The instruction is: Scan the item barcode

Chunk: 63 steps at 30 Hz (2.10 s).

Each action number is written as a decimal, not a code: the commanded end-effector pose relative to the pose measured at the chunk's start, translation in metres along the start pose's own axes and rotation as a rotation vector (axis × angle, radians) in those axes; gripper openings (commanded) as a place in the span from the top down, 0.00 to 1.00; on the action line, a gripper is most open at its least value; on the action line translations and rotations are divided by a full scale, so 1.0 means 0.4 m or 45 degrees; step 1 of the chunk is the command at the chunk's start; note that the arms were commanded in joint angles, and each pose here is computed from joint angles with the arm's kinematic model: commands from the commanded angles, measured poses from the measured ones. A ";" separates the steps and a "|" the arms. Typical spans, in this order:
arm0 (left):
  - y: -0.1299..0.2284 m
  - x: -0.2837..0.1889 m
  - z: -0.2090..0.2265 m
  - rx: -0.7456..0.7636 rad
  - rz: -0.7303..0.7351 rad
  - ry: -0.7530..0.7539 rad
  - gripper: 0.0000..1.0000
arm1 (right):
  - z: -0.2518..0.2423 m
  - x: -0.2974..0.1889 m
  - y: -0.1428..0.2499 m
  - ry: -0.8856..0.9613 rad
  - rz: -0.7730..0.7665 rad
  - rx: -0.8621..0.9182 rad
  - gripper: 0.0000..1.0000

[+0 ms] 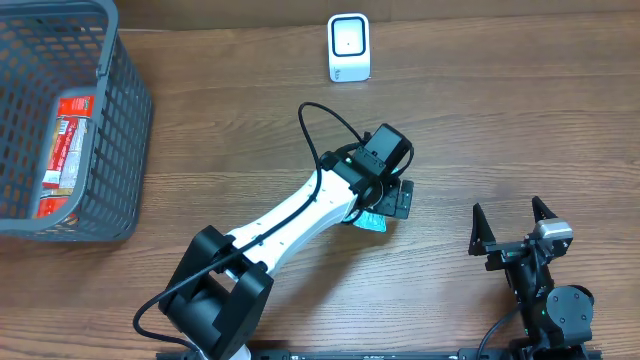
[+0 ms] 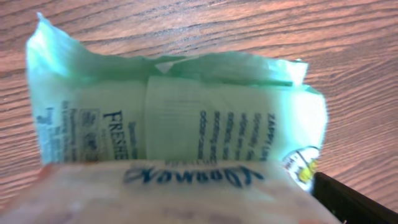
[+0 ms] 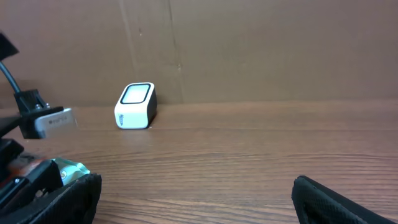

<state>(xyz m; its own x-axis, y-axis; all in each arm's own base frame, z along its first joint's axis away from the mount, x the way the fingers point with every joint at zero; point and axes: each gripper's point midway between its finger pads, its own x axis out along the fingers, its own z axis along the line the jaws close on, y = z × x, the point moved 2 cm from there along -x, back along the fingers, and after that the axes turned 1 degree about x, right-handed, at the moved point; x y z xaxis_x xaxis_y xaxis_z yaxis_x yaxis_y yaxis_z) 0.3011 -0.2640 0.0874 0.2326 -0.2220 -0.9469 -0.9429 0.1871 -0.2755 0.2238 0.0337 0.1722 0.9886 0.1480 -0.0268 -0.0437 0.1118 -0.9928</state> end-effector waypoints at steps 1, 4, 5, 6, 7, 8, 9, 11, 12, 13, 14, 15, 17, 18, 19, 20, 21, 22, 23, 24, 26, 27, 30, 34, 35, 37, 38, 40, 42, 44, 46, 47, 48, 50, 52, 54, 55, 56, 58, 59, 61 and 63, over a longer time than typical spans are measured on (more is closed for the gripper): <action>-0.028 -0.032 -0.020 0.039 -0.031 0.031 0.00 | 0.000 0.001 0.004 -0.005 -0.005 -0.001 0.00; -0.030 -0.034 -0.013 0.051 -0.029 0.026 0.00 | 0.000 0.001 0.005 -0.005 -0.005 -0.002 0.00; -0.030 -0.034 -0.009 0.047 -0.024 0.022 0.00 | 0.000 0.001 0.005 -0.005 -0.005 -0.001 0.00; -0.028 -0.034 -0.005 0.044 -0.019 0.019 0.04 | 0.000 0.001 0.005 -0.005 -0.005 -0.001 0.00; -0.026 -0.034 -0.003 0.042 -0.012 0.016 0.10 | 0.000 0.001 0.005 -0.005 -0.005 -0.001 0.00; -0.023 -0.034 -0.002 0.042 -0.006 0.013 0.12 | 0.000 0.001 0.005 -0.005 -0.005 -0.001 0.00; -0.021 -0.034 -0.001 0.042 -0.001 0.010 0.13 | 0.000 0.001 0.005 -0.005 -0.005 -0.001 0.00; -0.017 -0.034 0.001 0.042 0.006 0.007 0.19 | 0.000 0.001 0.004 -0.005 -0.005 -0.001 0.00; -0.017 -0.034 0.001 0.042 0.008 0.005 0.23 | 0.000 0.001 0.005 -0.005 -0.005 -0.001 0.00; -0.017 -0.034 0.001 0.042 0.008 0.006 0.25 | 0.000 0.001 0.005 -0.005 -0.005 -0.002 0.00; -0.017 -0.034 0.001 0.042 0.007 0.006 0.27 | 0.000 0.001 0.005 -0.005 -0.005 -0.002 0.00; -0.018 -0.035 0.001 0.042 0.006 0.006 0.28 | 0.000 0.001 0.004 -0.005 -0.005 -0.002 0.00; -0.026 -0.042 0.002 0.035 -0.001 0.008 0.27 | 0.000 0.001 0.004 -0.005 -0.005 -0.001 0.00; -0.029 -0.046 0.002 0.034 -0.002 0.007 0.22 | 0.000 0.001 0.005 -0.005 -0.005 -0.001 0.00; -0.035 -0.054 0.000 0.034 -0.005 0.009 0.16 | 0.000 0.001 0.005 -0.005 -0.005 -0.001 0.00; -0.039 -0.062 -0.002 0.034 -0.006 0.009 0.10 | 0.000 0.001 0.005 -0.005 -0.005 -0.001 0.00; -0.050 -0.080 -0.008 0.035 -0.012 0.012 0.07 | 0.000 0.001 0.005 -0.005 -0.005 -0.001 0.00; -0.055 -0.087 -0.011 0.044 -0.016 0.014 0.07 | 0.000 0.001 0.004 -0.005 -0.005 -0.002 0.00; -0.059 -0.093 -0.013 0.059 -0.020 0.016 0.07 | 0.000 0.001 0.005 -0.005 -0.005 -0.001 0.00; -0.060 -0.096 -0.014 0.059 -0.020 0.015 0.08 | 0.000 0.001 0.005 -0.005 -0.005 -0.002 0.00; -0.059 -0.097 -0.014 0.058 -0.018 0.015 0.14 | 0.000 0.001 0.004 -0.005 -0.005 -0.002 0.00; -0.056 -0.096 -0.012 0.058 -0.012 0.012 0.17 | 0.000 0.001 0.005 -0.005 -0.005 -0.001 0.00; -0.044 -0.089 -0.007 0.059 0.009 0.002 0.18 | 0.000 0.001 0.005 -0.005 -0.005 -0.001 0.00; -0.018 -0.069 0.008 0.058 0.047 -0.022 0.23 | 0.000 0.001 0.005 -0.005 -0.005 -0.002 0.00; -0.011 -0.064 0.012 0.058 0.057 -0.028 0.26 | 0.000 0.001 0.005 -0.005 -0.005 -0.001 0.00; -0.005 -0.059 0.019 0.059 0.064 -0.043 0.39 | 0.000 0.001 0.005 -0.005 -0.005 -0.001 0.00; -0.006 -0.059 0.021 0.060 0.061 -0.050 0.45 | 0.000 0.001 0.005 -0.005 -0.005 -0.001 0.00; -0.013 -0.062 0.026 0.065 0.046 -0.066 0.58 | 0.000 0.001 0.005 -0.005 -0.005 -0.002 0.00; -0.024 -0.070 0.022 0.065 0.031 -0.060 0.64 | 0.000 0.001 0.005 -0.005 -0.005 -0.001 0.00; -0.037 -0.083 0.014 0.066 0.010 -0.049 0.64 | 0.000 0.001 0.005 -0.005 -0.005 -0.002 0.00; -0.051 -0.103 0.006 0.066 -0.011 -0.039 0.63 | 0.000 0.001 0.004 -0.005 -0.005 -0.001 0.00; -0.057 -0.113 0.003 0.067 -0.021 -0.036 0.63 | 0.000 0.001 0.005 -0.005 -0.005 -0.001 0.00; -0.064 -0.125 0.001 0.066 -0.029 -0.034 0.63 | 0.000 0.001 0.004 -0.005 -0.005 -0.001 0.00; -0.074 -0.144 0.001 0.063 -0.040 -0.042 0.63 | 0.000 0.001 0.004 -0.005 -0.005 -0.002 0.00; -0.082 -0.158 0.012 0.058 -0.048 -0.075 0.64 | 0.000 0.001 0.004 -0.005 -0.005 -0.001 0.00; -0.084 -0.165 0.036 0.051 -0.051 -0.137 0.64 | 0.000 0.001 0.004 -0.005 -0.005 -0.001 0.00; -0.083 -0.167 0.055 0.043 -0.046 -0.177 0.64 | 0.000 0.001 0.005 -0.005 -0.005 -0.001 0.00; -0.080 -0.169 0.072 0.036 -0.039 -0.211 0.63 | 0.000 0.001 0.005 -0.005 -0.005 -0.001 0.00; -0.072 -0.174 0.115 0.014 -0.012 -0.289 0.63 | 0.000 0.001 0.005 -0.005 -0.005 -0.002 0.00; -0.069 -0.178 0.137 0.002 0.001 -0.326 0.63 | 0.000 0.001 0.004 -0.005 -0.005 -0.002 0.00; -0.065 -0.183 0.176 -0.029 0.025 -0.376 0.60 | 0.000 0.001 0.005 -0.005 -0.005 -0.002 0.00; -0.066 -0.182 0.215 -0.072 0.039 -0.404 0.60 | 0.000 0.001 0.005 -0.005 -0.005 -0.001 0.00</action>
<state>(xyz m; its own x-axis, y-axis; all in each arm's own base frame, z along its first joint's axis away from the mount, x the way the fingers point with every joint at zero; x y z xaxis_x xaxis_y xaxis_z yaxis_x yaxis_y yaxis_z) 0.3136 -0.1938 0.1361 0.1980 0.0405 -0.9794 -0.9663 0.1756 -0.1881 0.2238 0.0338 0.1721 0.9886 0.1483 -0.0272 -0.0440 0.1114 -0.9928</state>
